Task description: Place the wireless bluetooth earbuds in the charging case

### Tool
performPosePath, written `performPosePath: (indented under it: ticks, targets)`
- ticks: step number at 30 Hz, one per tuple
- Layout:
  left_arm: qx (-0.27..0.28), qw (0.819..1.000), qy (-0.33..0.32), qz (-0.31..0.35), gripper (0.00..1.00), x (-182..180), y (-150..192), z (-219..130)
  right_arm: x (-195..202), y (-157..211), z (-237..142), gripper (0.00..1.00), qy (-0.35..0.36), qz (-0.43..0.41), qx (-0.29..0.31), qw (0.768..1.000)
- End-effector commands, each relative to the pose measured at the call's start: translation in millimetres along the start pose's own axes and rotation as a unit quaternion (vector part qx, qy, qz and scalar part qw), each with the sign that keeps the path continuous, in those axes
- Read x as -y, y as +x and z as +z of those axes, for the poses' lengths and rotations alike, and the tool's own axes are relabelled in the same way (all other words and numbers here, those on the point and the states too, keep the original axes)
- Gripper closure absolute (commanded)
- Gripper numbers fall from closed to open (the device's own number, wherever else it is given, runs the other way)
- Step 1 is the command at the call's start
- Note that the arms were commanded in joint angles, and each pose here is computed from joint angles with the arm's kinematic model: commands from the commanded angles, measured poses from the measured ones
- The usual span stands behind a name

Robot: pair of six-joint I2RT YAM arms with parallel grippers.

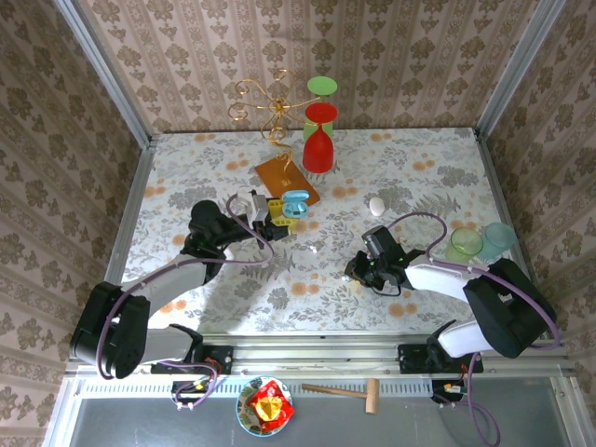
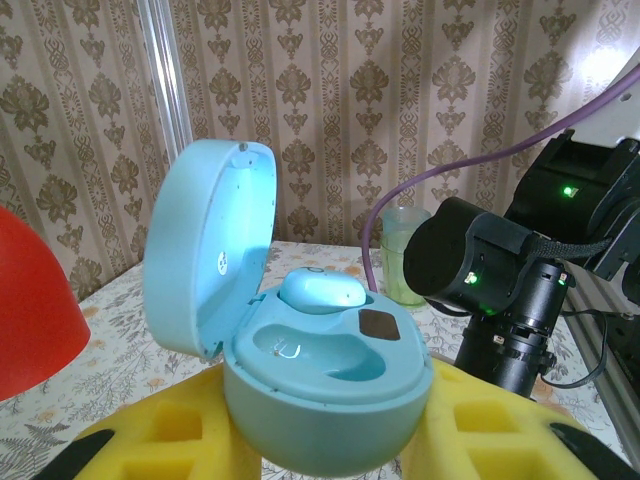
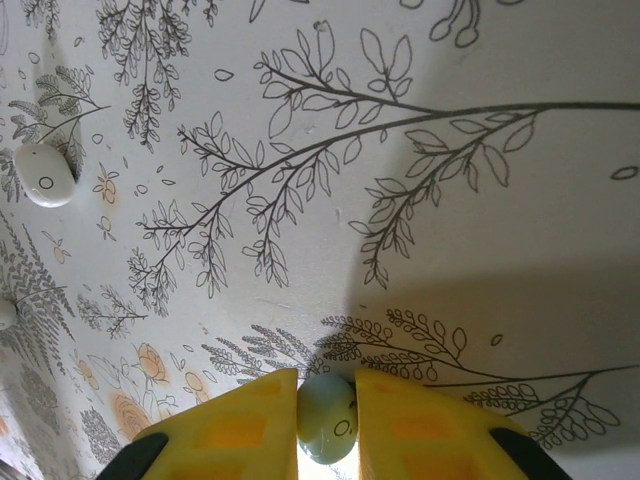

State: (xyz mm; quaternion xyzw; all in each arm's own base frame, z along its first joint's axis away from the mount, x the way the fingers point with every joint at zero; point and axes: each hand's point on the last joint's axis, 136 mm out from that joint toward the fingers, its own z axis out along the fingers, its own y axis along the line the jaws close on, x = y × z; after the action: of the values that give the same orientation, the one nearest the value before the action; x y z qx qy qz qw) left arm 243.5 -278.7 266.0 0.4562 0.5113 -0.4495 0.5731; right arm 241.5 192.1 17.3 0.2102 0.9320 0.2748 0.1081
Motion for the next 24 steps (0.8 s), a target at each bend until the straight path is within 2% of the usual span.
performPosePath:
  ticks: [1, 12, 20, 24]
  targets:
    - [0.006, 1.000, 0.002, 0.016, 0.73, 1, -3, -1, 8, 2, 3, 0.83, 0.023, -0.003, -0.005, 1.000]
    - [-0.014, 0.999, -0.028, 0.032, 0.73, -16, 12, 4, -36, -36, -47, 0.82, 0.030, -0.120, 0.072, 0.990]
    - [-0.024, 0.999, -0.032, 0.023, 0.73, -28, 32, 11, -113, -64, -88, 0.82, -0.020, -0.193, 0.129, 0.972]
    - [-0.028, 0.999, -0.037, 0.017, 0.73, -33, 38, 12, -149, -64, -107, 0.82, -0.050, -0.226, 0.140, 0.963]
